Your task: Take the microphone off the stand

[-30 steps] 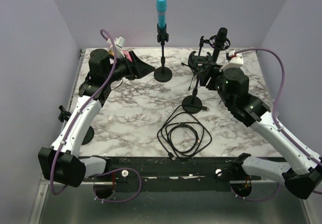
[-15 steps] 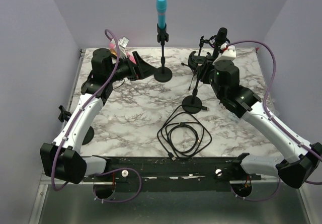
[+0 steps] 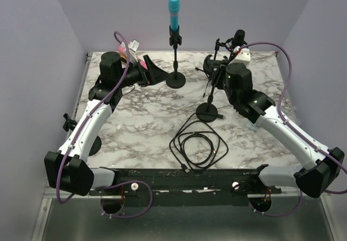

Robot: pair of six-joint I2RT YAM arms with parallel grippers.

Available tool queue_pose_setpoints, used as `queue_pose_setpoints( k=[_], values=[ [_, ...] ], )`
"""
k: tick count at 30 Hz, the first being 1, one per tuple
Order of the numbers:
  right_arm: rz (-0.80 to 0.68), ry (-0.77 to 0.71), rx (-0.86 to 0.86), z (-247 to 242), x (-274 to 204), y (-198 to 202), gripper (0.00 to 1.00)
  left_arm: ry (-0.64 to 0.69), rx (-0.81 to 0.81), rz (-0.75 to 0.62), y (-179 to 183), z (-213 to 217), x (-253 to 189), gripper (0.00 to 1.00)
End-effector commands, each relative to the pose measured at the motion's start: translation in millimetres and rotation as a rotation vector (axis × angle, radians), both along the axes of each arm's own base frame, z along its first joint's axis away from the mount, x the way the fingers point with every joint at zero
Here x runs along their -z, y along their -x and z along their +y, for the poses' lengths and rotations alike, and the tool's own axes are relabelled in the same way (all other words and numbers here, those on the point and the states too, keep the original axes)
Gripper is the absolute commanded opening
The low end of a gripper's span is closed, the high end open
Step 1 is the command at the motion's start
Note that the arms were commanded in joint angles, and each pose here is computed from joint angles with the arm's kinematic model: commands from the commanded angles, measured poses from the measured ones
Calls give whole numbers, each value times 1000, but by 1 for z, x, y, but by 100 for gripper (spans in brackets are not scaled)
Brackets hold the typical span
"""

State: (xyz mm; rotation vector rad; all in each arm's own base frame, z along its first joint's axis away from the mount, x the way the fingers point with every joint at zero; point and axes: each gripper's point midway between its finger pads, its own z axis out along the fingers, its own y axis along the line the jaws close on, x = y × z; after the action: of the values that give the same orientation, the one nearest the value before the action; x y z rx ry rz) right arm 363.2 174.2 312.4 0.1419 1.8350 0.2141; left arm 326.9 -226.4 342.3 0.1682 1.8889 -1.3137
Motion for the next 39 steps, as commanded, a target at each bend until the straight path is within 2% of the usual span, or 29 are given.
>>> queue_pose_setpoints(
  k=[1,19,29,39],
  values=[
    [36,67,49,-12,17,-3,42,16,41,-34,3,-6,-11,86],
    [228,137,-18,-10,95,19,34,19,48,-19,1,-7,-8,85],
    [354,111,-79,2,149,33,30,19,49,-7,0,-8,-4,86],
    [388,130,-50,-3,170,35,30,19,52,-10,0,-8,-5,86]
  ],
)
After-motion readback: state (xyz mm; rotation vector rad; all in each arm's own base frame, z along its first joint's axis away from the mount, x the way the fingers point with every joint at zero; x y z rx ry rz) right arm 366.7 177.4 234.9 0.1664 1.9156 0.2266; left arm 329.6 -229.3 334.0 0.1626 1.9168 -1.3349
